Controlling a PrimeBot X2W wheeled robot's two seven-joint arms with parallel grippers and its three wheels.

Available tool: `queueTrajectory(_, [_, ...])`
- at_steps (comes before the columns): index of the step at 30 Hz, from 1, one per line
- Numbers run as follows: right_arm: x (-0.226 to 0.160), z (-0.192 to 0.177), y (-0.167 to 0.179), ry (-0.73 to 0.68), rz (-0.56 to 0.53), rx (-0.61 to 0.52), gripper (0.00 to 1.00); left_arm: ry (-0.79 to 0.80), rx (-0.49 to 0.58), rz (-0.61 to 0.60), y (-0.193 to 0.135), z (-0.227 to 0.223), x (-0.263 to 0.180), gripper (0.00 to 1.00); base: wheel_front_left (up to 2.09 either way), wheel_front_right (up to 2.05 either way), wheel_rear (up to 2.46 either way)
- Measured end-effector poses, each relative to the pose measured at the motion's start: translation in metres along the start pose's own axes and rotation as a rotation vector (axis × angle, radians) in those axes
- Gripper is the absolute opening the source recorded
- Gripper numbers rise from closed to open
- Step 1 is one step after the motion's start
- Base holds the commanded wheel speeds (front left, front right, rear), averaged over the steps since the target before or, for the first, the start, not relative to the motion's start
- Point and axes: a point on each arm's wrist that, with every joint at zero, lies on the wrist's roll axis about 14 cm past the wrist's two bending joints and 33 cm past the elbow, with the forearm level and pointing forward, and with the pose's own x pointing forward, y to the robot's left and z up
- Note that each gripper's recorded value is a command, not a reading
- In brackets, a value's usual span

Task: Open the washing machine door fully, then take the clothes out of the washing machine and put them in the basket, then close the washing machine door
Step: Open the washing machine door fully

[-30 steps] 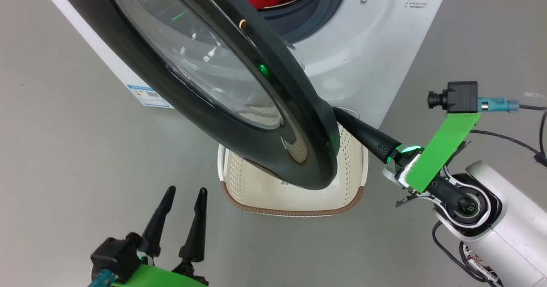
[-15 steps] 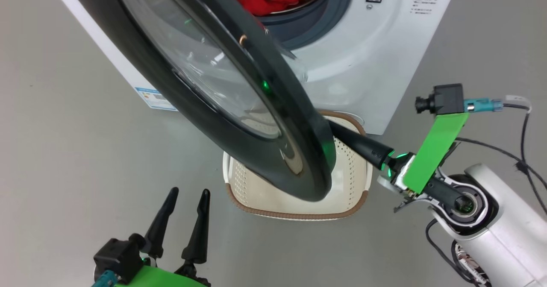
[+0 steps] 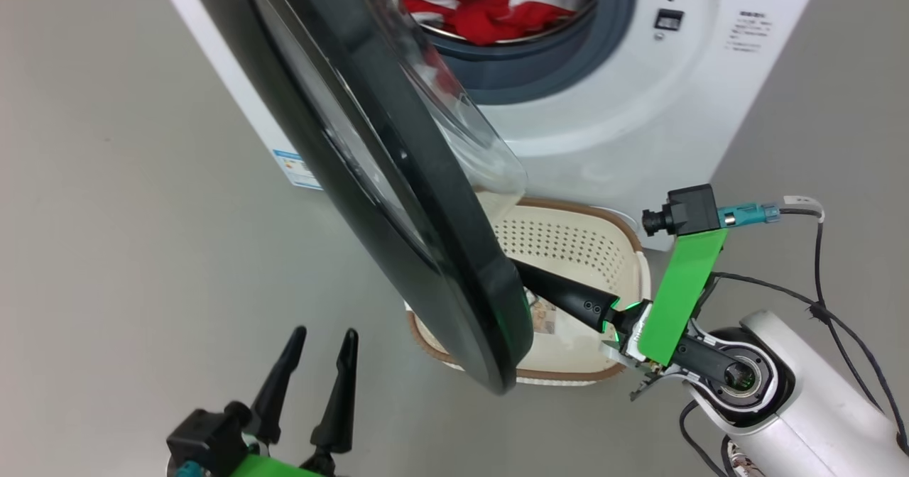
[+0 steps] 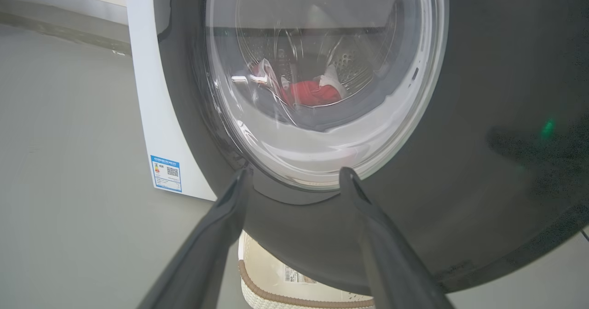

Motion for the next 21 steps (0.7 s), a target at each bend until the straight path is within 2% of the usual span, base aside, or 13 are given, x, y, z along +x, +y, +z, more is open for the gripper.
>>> queueTrajectory(8, [0.015,-0.025,0.01,0.065,0.034,0.032,0.0,-0.022,-0.003,0.066,0.016,0.007,-0.02,1.0,0.0,0.0,0.0])
queueTrajectory(21, [0.043,-0.06,0.027,0.178,0.077,0.017,0.0,-0.074,0.001,0.17,0.042,0.024,-0.049,1.0,0.0,0.0,0.0])
